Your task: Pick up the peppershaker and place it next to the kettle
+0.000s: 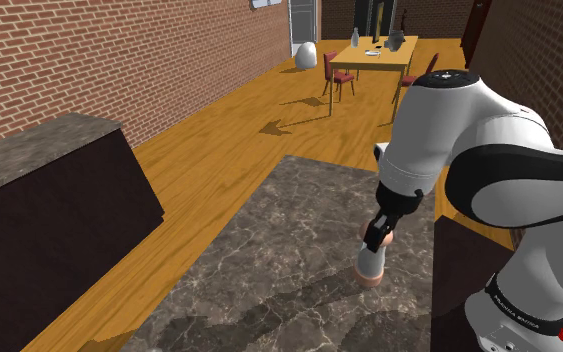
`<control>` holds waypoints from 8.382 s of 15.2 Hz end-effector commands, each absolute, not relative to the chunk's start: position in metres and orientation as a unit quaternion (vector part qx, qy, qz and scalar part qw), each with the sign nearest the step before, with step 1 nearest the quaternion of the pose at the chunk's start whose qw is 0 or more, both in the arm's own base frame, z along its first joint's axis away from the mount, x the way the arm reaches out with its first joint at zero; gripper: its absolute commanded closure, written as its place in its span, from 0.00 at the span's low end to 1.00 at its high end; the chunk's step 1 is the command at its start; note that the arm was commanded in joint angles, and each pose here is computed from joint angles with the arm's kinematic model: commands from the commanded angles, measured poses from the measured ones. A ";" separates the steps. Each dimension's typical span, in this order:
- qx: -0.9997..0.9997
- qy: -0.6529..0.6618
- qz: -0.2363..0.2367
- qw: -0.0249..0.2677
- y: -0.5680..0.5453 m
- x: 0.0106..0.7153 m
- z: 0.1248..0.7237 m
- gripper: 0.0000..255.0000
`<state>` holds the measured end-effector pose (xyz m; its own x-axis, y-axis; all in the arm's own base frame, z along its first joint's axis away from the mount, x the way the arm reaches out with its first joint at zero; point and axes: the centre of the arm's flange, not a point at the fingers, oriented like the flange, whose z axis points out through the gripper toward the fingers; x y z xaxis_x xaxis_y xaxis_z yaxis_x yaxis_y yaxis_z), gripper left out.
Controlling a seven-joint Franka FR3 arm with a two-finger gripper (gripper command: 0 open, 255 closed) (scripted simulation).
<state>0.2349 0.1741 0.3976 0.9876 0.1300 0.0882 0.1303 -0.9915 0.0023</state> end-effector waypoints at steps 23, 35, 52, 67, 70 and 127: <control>-0.997 -0.065 -0.044 0.002 0.174 0.235 0.522 1.00; -0.997 -0.065 -0.044 0.002 0.174 0.235 0.585 1.00; -0.997 -0.065 -0.044 0.002 0.213 0.229 0.657 1.00; -0.997 -0.065 -0.044 0.002 0.409 0.200 0.658 1.00; -0.997 -0.065 -0.044 0.002 0.448 0.195 0.658 1.00; -0.997 -0.065 -0.044 0.002 0.605 0.172 0.421 1.00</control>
<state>0.1715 0.6053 0.4255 0.9876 0.1299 0.0877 0.1301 -0.9915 0.0028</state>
